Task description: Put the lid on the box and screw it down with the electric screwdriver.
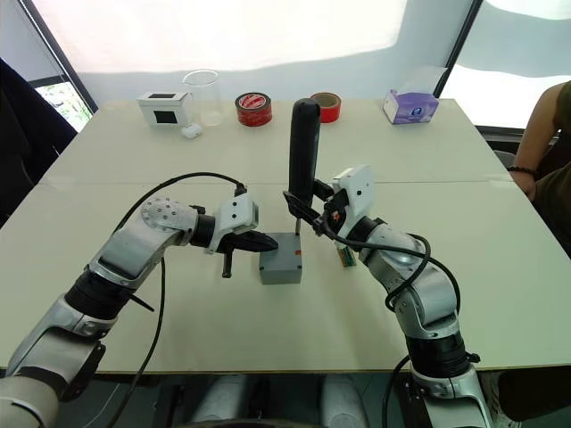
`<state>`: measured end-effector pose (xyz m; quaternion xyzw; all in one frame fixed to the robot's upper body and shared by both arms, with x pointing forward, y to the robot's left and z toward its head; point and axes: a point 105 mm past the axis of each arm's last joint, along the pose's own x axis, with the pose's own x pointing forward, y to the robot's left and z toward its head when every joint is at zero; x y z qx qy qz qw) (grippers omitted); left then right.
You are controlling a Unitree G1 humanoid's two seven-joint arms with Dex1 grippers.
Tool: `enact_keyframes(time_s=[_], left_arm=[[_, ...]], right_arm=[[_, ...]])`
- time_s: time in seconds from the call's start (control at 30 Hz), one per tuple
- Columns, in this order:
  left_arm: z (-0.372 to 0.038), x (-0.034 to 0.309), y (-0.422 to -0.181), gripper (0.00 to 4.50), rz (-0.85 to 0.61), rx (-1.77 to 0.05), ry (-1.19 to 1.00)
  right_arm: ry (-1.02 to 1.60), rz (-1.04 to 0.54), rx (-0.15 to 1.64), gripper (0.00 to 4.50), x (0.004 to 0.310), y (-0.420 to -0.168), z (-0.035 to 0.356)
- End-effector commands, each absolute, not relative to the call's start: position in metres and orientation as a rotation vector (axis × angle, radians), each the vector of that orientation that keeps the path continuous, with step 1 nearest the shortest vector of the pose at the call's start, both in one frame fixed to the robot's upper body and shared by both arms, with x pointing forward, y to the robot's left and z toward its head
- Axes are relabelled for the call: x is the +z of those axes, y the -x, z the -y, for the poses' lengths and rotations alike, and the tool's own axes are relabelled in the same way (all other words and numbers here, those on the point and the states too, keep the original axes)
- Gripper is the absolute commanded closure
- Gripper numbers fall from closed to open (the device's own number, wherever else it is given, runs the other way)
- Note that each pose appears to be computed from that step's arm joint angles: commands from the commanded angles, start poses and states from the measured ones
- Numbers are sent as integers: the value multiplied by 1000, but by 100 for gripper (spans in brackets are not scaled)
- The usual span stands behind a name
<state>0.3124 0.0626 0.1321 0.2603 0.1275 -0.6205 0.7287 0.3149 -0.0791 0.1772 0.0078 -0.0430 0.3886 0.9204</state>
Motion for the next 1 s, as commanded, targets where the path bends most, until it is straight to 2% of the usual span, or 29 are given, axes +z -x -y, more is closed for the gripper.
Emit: enact_keyframes(time_s=[0.03,0.3,0.43,0.77,0.9,1.0], left_arm=[[-62,128,-309,450,-291,-1376,-590],[-61,127,-308,450,-293,-1377,-585],[-62,127,-308,450,-294,-1374,-581],[-65,135,-311,450,-284,-1354,-488],[-65,155,-314,450,-231,-1350,-331],[-65,165,-316,450,-203,-1345,-273]], right_arm=[[0,-163,798,270,118,-313,78],[-36,-120,807,270,129,-311,77],[-39,-63,816,270,145,-310,79],[-47,155,858,270,242,-307,98],[-105,233,839,270,289,-309,109],[-167,215,797,270,300,-315,116]])
